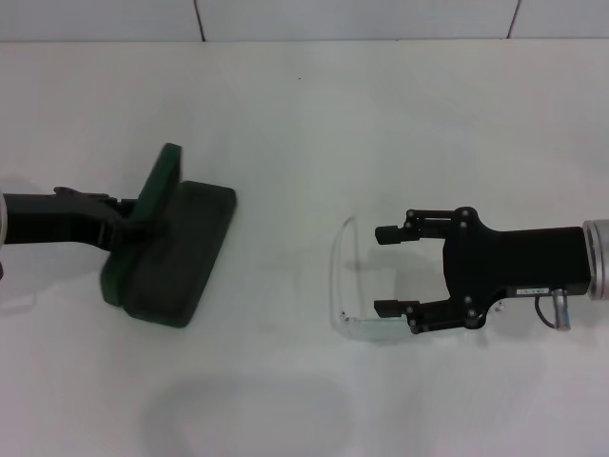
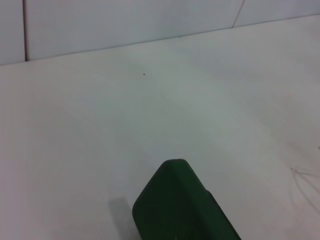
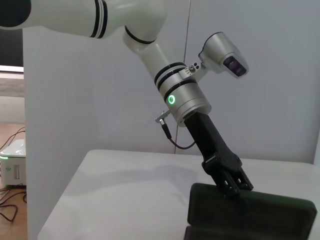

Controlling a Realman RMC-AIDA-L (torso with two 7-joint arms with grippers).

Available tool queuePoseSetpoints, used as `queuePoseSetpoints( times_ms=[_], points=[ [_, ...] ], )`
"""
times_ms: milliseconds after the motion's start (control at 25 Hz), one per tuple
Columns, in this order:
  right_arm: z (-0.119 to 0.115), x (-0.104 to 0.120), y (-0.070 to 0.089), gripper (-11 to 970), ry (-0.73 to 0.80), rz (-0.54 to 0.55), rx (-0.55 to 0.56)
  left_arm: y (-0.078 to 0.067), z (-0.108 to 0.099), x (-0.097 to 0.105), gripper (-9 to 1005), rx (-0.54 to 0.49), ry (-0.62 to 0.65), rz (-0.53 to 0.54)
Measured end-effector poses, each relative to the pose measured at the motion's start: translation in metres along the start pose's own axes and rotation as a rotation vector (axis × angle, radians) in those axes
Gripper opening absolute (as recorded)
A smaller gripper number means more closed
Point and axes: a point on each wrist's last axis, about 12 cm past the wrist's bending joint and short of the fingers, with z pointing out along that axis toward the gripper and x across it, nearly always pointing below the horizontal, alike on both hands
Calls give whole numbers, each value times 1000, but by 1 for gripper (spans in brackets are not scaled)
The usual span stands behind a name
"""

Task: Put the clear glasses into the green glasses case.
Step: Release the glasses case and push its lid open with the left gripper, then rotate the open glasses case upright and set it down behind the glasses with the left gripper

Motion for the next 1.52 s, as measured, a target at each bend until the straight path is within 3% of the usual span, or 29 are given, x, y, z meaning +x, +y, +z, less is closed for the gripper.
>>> queuePoseSetpoints(
  times_ms=[200,320,600,920,1120,1240,1400,1520],
  points=[
    [-1,0,0,748,1,-2,1,1,0,-1,560,-4,-1,-6],
    [-1,1,0,748,2,-5,-1,1,1,-2,335,-11,20,23],
    [0,3,5,748,9,-21,-23,4,9,-17,251,-56,48,116],
    [0,11,15,748,8,-26,-20,2,18,-61,204,-84,-10,321],
    [2,16,21,747,6,-25,-28,-9,51,-86,202,-54,6,611],
    [3,18,25,747,5,-21,-35,-19,74,-96,201,-36,28,729],
    [5,21,28,747,1,-15,-36,-36,100,-109,199,26,65,833],
    [5,24,30,747,-2,-12,-34,-45,108,-115,197,56,67,863]
  ],
)
